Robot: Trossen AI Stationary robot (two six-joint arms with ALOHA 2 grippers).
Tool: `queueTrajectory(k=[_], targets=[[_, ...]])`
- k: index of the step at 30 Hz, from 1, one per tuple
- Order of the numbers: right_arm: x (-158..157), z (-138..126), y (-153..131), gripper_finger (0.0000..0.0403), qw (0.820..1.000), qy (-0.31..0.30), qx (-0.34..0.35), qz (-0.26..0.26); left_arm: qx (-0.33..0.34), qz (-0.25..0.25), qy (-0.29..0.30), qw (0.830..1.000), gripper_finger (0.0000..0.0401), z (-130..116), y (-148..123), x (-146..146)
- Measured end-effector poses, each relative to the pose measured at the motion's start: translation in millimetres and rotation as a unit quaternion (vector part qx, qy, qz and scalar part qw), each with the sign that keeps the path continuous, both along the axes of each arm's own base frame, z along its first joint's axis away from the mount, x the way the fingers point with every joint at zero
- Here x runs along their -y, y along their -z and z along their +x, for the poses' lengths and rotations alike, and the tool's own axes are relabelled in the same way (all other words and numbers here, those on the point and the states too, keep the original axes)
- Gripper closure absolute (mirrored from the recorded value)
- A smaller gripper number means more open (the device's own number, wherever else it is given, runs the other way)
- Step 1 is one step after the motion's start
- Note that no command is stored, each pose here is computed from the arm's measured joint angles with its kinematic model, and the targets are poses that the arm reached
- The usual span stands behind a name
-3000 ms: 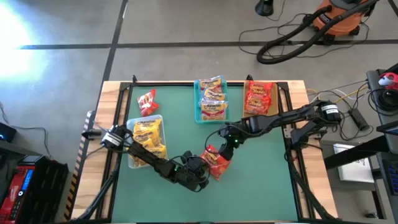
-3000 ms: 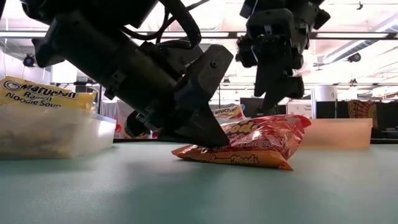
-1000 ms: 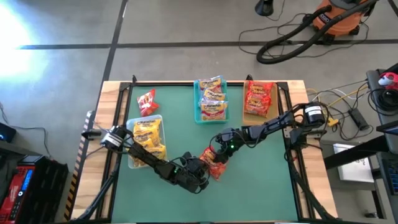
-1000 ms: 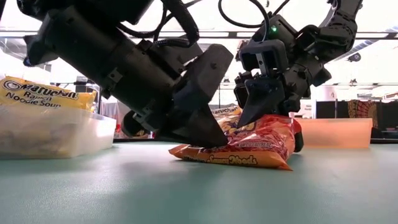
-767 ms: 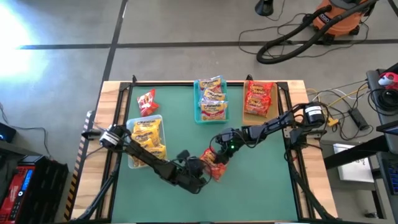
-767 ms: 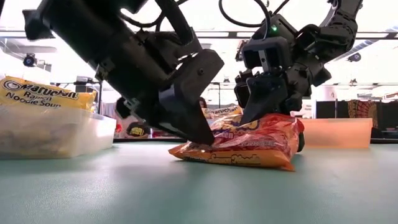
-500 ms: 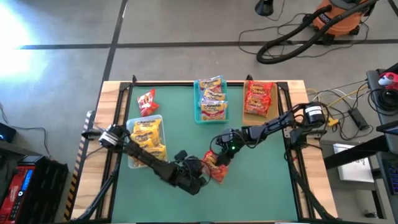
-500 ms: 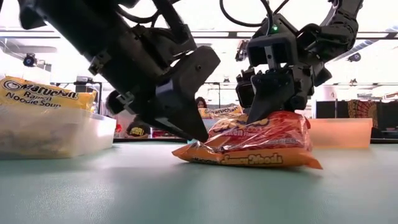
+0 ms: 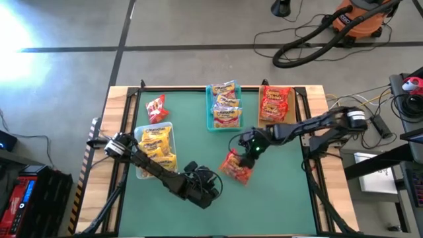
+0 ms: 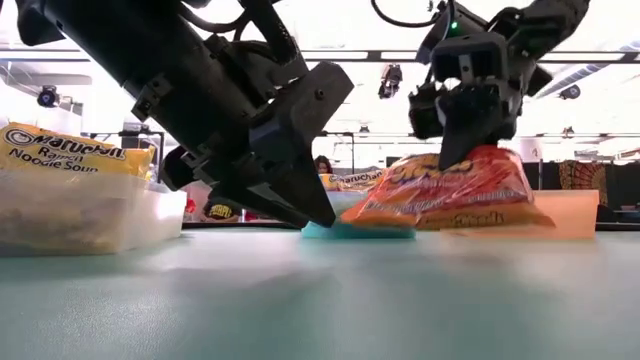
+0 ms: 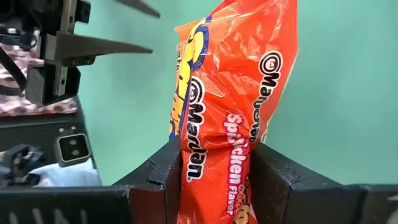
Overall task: Sort Maruchan noodles
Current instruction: Put the bottom orange noodle pack into the orange bin
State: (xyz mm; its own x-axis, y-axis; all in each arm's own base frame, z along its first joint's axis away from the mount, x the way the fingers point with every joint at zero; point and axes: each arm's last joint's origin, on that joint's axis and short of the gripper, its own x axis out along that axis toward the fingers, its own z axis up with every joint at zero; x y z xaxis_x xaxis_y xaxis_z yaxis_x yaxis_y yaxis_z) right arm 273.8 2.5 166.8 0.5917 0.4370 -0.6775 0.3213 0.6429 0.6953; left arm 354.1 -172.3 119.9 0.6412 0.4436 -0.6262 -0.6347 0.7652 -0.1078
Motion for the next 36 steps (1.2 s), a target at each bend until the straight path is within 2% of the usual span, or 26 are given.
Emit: queueTrajectory(k=[9,12,16,21,26,28,36], targets=[[36.6,-56.2,-50.9,0.0271,0.995,0.044,0.011,-0.093,0.004,-0.001,-0.022,1.0,0.0266,7.7,-0.5,-15.3],[49.8,-76.6,-68.3,0.0271,0.987,0.059,0.01,-0.147,0.008,-0.003,-0.037,0.999,0.0266,12.7,-0.9,-25.6],[65.1,-96.9,-90.5,0.0271,0.966,0.059,0.009,-0.25,0.029,-0.012,-0.059,0.998,0.0266,22.1,-2.9,-40.9],[82.9,-106.8,-108.8,0.0271,0.939,0.019,-0.004,-0.345,0.057,-0.024,-0.089,0.994,0.0266,34.2,-3.8,-62.1],[106.4,-117.7,-111.5,0.0271,0.892,-0.032,-0.122,-0.435,0.06,-0.023,-0.114,0.991,0.0266,39.6,-4.1,-81.8],[117.7,-121.1,-109.7,0.0271,0.883,-0.029,-0.154,-0.442,0.063,-0.024,-0.12,0.99,0.0266,41.8,-5.5,-86.4],[142.1,-122.0,-86.7,0.0269,0.898,-0.028,-0.194,-0.394,0.058,-0.015,-0.132,0.989,0.0266,46.8,-8.1,-101.6]])
